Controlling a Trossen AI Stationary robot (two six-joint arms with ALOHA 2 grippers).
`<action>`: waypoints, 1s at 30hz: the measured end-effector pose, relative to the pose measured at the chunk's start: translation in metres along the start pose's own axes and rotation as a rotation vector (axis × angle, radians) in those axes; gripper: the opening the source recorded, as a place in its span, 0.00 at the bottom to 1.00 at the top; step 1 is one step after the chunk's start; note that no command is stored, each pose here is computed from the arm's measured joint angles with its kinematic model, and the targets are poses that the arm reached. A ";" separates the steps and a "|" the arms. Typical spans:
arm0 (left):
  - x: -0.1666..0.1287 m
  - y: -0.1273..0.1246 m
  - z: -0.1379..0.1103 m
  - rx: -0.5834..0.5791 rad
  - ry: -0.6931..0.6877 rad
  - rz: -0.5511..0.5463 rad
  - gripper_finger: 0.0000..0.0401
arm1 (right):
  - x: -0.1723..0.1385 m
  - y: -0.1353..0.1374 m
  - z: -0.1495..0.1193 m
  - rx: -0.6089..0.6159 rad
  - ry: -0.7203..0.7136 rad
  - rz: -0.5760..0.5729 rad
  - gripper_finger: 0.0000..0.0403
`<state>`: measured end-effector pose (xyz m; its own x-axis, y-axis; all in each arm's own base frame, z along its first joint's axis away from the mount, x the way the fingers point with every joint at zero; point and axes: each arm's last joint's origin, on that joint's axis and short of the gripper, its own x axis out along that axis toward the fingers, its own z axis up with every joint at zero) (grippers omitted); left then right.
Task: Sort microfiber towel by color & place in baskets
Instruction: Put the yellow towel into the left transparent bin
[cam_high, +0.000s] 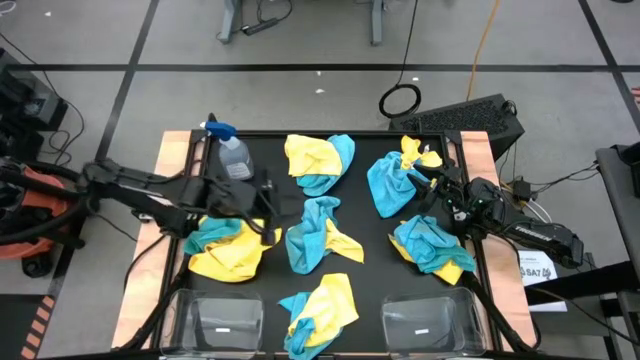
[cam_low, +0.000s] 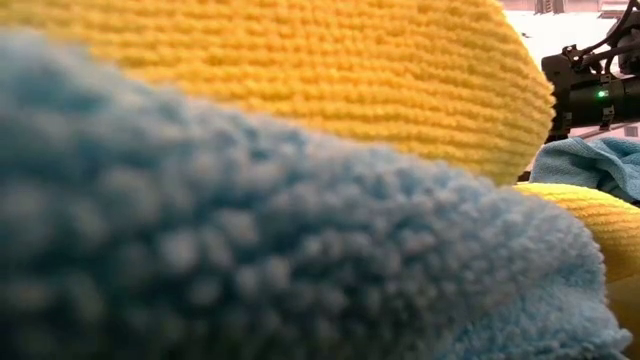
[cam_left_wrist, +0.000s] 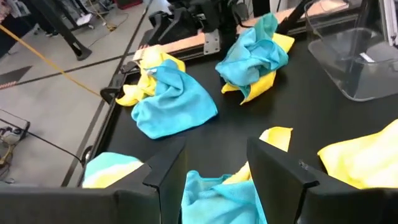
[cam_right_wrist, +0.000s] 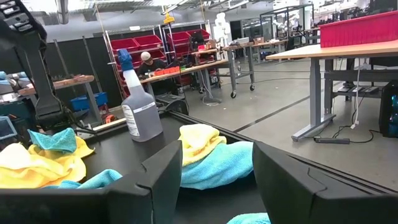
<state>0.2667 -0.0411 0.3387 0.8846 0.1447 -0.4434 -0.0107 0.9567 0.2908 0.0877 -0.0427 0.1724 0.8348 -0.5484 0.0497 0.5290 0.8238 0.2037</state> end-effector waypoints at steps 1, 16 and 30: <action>0.007 -0.002 0.001 0.004 0.012 -0.008 0.44 | 0.000 0.000 0.000 0.000 0.000 0.000 0.46; 0.106 -0.038 -0.008 0.073 0.252 -0.130 0.44 | 0.000 0.000 0.000 0.000 0.000 0.000 0.46; 0.165 -0.055 -0.038 0.061 0.384 -0.221 0.44 | 0.000 0.000 0.000 0.000 0.000 0.000 0.46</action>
<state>0.3958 -0.0606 0.2174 0.6254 0.0330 -0.7796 0.1966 0.9602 0.1984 0.0876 -0.0427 0.1724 0.8347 -0.5485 0.0499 0.5291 0.8237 0.2039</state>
